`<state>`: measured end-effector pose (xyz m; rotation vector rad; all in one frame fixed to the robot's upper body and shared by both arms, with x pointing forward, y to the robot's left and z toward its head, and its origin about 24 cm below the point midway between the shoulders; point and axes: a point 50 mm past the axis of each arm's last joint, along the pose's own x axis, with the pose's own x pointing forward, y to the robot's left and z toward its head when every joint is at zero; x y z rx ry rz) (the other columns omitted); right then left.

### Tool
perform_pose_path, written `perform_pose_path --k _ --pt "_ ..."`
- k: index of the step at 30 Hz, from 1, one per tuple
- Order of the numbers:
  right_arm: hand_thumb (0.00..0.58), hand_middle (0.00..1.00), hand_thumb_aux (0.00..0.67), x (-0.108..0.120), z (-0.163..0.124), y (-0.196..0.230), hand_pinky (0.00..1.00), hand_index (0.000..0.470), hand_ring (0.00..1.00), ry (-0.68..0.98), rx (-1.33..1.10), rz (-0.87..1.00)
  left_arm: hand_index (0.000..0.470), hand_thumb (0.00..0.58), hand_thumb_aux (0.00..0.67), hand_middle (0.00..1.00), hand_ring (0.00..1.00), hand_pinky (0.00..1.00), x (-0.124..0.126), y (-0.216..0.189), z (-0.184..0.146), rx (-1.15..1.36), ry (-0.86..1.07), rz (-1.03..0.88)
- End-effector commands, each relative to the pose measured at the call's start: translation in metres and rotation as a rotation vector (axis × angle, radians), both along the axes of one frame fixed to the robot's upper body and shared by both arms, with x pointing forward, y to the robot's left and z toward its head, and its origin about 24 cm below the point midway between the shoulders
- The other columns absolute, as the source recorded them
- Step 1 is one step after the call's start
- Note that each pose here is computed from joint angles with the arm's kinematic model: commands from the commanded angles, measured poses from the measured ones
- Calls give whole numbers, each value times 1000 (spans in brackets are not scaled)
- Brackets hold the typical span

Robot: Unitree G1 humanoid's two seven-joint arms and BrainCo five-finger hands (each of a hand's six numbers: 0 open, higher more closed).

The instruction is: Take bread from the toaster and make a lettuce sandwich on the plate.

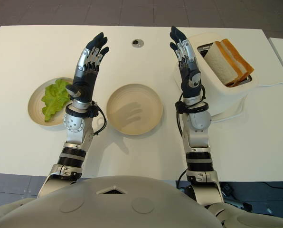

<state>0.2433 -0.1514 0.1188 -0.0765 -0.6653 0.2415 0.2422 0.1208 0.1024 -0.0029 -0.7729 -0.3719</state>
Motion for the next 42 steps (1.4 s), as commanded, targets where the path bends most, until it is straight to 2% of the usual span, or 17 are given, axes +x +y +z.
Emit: perform_pose_path --k 1,8,12,16,19,23,26,29,32,36,42 --pt "0 0 0 0 -3 1 0 0 0 12 -6 1 0 0 0 0 0 0 0 1 0 3 2 2" --pt "0 0 0 -1 -3 1 0 0 0 12 -7 5 0 0 0 0 0 0 0 0 0 3 1 2" --pt "0 0 0 -12 25 -11 0 0 0 -104 -21 -30 0 0 0 0 0 0 0 0 1 1 0 1" --pt "0 0 0 -22 56 -46 0 0 0 -230 -167 -207 0 0 0 0 0 0 -1 0 -1 0 2 4" --pt "0 0 0 -28 71 -79 0 0 0 -280 -352 -413 0 0 0 0 0 0 -1 0 -1 -1 3 2" --pt "0 0 0 -18 64 -131 0 0 0 -143 -695 -715 0 0 0 0 0 0 -1 0 -2 -3 5 8" --pt "0 0 0 -13 49 -165 0 0 0 34 -869 -821 0 0 0 0 0 0 0 0 -1 -3 1 9" --pt "0 0 0 -15 34 -186 0 0 0 192 -895 -798 0 0 0 0 0 0 1 0 -1 -4 0 8" --pt "0 0 0 -19 25 -195 0 0 0 296 -802 -699 0 0 0 0 0 0 2 -1 -2 -3 0 6" --pt "0 0 0 -23 26 -202 0 0 0 333 -696 -636 0 0 0 0 0 0 3 -2 -2 -2 -3 3" --pt "0 0 0 -25 14 -192 0 0 0 393 -784 -521 0 0 0 0 0 0 3 -1 -1 0 -6 2"
